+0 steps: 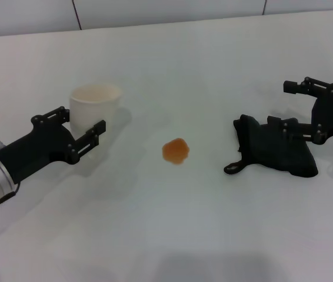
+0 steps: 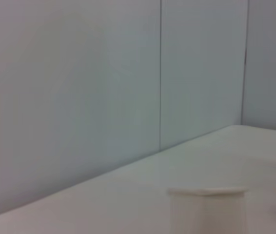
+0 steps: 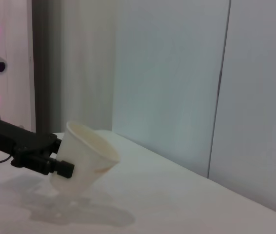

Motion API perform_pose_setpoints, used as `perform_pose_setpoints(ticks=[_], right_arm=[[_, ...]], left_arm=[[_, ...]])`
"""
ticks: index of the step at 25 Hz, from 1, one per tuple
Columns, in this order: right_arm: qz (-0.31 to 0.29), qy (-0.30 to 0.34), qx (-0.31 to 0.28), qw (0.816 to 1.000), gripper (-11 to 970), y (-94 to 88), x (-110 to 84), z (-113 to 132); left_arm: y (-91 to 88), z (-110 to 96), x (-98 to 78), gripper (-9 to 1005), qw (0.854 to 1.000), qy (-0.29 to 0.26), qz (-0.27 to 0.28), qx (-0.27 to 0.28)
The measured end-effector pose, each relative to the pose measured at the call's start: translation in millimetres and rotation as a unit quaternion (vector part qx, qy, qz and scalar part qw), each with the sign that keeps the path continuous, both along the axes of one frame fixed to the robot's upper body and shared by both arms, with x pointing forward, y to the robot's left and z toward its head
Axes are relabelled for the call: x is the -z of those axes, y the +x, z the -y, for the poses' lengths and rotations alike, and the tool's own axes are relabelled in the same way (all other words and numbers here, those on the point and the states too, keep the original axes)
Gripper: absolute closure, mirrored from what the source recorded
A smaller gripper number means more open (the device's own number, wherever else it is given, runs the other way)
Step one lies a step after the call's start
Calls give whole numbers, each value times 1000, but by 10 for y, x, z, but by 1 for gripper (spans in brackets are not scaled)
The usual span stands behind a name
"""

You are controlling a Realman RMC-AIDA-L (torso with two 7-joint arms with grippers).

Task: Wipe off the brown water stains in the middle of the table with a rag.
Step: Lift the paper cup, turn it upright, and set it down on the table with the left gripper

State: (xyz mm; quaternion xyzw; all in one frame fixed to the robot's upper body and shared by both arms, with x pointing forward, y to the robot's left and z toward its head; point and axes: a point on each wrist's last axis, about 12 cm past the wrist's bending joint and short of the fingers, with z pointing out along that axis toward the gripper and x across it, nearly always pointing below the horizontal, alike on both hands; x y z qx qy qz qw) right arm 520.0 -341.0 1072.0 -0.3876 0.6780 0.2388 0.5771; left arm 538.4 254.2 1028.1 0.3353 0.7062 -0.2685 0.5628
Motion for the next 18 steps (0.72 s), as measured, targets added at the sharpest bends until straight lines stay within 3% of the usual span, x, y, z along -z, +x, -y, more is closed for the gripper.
perform_pose_setpoints(ticks=[18], right_arm=[[-1,-1,1,1000,120,-2,7,0]], left_arm=[[-58,-10,125,458,999,7,-30,-25]])
